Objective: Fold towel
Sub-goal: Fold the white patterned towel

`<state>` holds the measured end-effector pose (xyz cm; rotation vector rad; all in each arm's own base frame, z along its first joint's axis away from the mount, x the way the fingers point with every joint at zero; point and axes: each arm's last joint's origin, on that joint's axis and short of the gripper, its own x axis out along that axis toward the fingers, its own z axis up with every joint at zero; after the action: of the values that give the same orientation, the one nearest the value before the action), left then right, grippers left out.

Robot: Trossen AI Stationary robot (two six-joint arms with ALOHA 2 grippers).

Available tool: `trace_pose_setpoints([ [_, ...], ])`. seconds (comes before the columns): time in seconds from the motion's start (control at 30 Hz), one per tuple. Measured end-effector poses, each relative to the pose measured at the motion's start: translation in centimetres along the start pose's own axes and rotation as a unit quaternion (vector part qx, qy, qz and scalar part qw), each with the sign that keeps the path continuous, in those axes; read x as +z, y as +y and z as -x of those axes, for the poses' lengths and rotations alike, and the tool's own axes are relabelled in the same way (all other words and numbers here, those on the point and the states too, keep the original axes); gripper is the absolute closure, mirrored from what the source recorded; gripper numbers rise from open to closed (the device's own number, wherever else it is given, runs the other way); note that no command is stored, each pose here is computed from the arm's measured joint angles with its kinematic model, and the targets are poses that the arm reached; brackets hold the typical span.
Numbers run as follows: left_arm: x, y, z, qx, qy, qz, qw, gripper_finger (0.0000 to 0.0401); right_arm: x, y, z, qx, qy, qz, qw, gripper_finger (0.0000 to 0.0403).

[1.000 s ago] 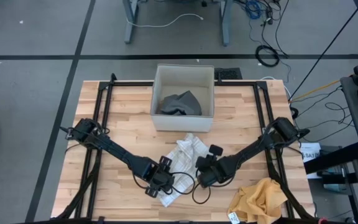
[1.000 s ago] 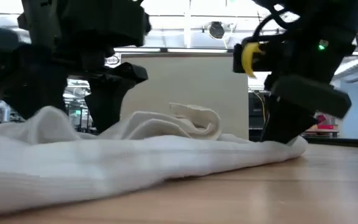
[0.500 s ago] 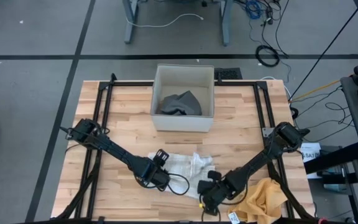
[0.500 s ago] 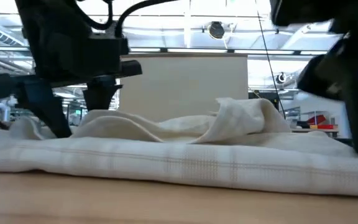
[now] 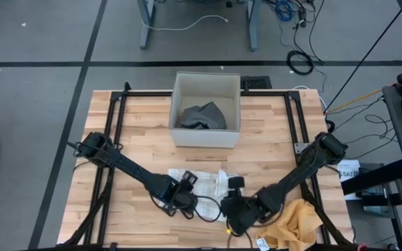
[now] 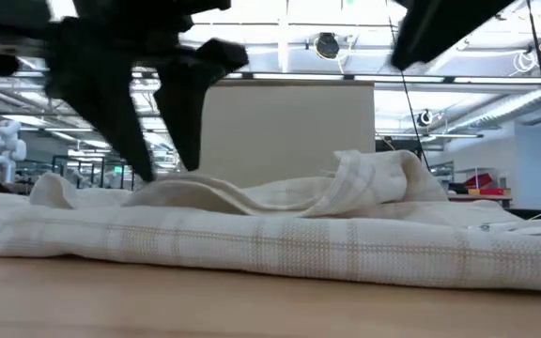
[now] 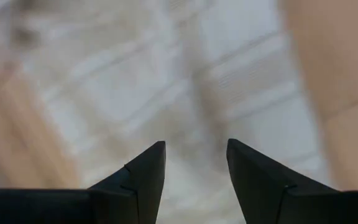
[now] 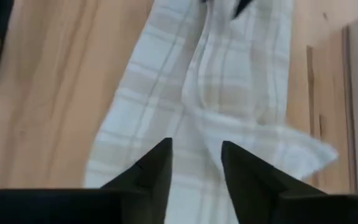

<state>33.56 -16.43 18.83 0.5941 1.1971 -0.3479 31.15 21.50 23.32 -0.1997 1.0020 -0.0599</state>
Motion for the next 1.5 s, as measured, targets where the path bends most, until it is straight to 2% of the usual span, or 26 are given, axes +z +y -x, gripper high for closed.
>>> trace_pose_setpoints([
  [0.07,0.0,-0.4,-0.5,-0.019,-0.017,0.001,1.000,0.0222,0.5,-0.7,-0.7,0.013,0.004,0.023,1.000,0.0250],
  [0.2,0.2,-1.1,-0.7,-0.020,-0.034,-0.002,0.999,0.0222,1.1,-2.2,-2.1,0.036,0.023,0.062,0.997,0.0215],
  [0.33,0.0,-1.5,-1.2,-0.018,-0.047,0.009,0.999,0.0222,1.6,-3.7,-3.2,0.052,0.037,0.093,0.994,0.0200],
  [0.57,-0.4,-1.6,-1.7,-0.014,-0.048,0.023,0.998,0.0222,2.6,-6.1,-5.1,0.116,0.036,0.109,0.987,0.0213],
  [0.8,-0.2,-1.8,-1.7,-0.013,-0.053,0.020,0.998,0.0222,2.1,-7.6,-8.3,0.176,0.080,0.107,0.975,0.0232],
  [1.03,-0.3,-1.8,-1.7,-0.013,-0.052,0.020,0.998,0.0222,0.7,-9.1,-9.4,0.166,0.165,0.093,0.968,0.0234],
  [1.13,-0.3,-1.6,-1.7,-0.012,-0.051,0.023,0.998,0.0222,0.3,-9.5,-9.7,0.160,0.178,0.075,0.968,0.0236],
  [1.27,-0.6,-1.4,-2.1,-0.009,-0.055,0.030,0.998,0.0222,-0.3,-9.2,-9.7,0.156,0.198,0.058,0.966,0.0274],
  [1.43,-1.8,-1.4,-3.6,-0.006,-0.059,0.039,0.997,0.0222,-0.7,-7.8,-8.9,0.163,0.214,0.049,0.962,0.0384],
  [1.5,-2.2,-1.3,-4.0,-0.004,-0.066,0.051,0.997,0.0222,-0.7,-7.3,-8.2,0.164,0.216,0.028,0.962,0.0390],
])
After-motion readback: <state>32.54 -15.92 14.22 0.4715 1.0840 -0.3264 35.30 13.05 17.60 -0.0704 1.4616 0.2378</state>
